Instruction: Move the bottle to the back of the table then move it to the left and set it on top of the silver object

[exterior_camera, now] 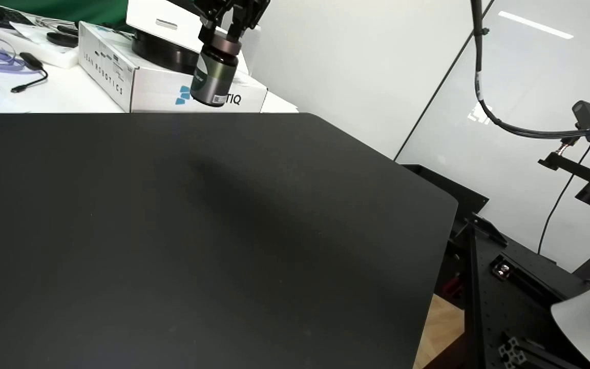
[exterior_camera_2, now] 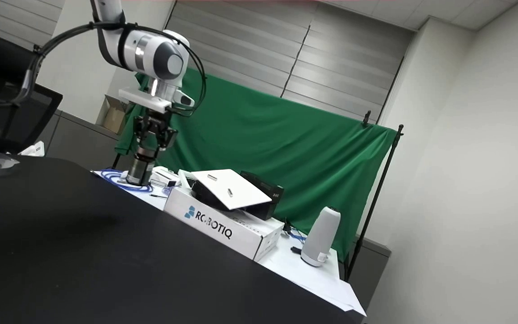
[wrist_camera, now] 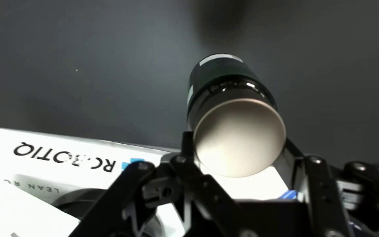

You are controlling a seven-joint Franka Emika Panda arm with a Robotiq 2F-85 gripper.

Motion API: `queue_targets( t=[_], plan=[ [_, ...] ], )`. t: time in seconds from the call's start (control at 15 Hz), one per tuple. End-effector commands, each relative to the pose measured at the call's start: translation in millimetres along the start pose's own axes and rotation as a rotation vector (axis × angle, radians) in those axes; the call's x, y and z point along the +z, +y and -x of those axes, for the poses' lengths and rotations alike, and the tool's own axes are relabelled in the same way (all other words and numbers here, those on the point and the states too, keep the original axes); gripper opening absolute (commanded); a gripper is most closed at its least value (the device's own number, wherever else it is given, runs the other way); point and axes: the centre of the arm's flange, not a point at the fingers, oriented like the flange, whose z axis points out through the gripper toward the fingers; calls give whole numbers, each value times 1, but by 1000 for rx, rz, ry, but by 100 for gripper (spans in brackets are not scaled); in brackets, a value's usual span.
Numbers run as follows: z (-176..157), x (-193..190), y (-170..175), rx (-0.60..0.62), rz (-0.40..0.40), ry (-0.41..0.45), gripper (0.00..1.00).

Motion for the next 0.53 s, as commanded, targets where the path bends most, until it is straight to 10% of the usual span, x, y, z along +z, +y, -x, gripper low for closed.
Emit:
queue_targets(
  t=[0.0,0.47],
  plan=[
    [46,-33,-70,-95,-1,36,35],
    [136,-27,-239,-361,-19,65,35]
  ],
)
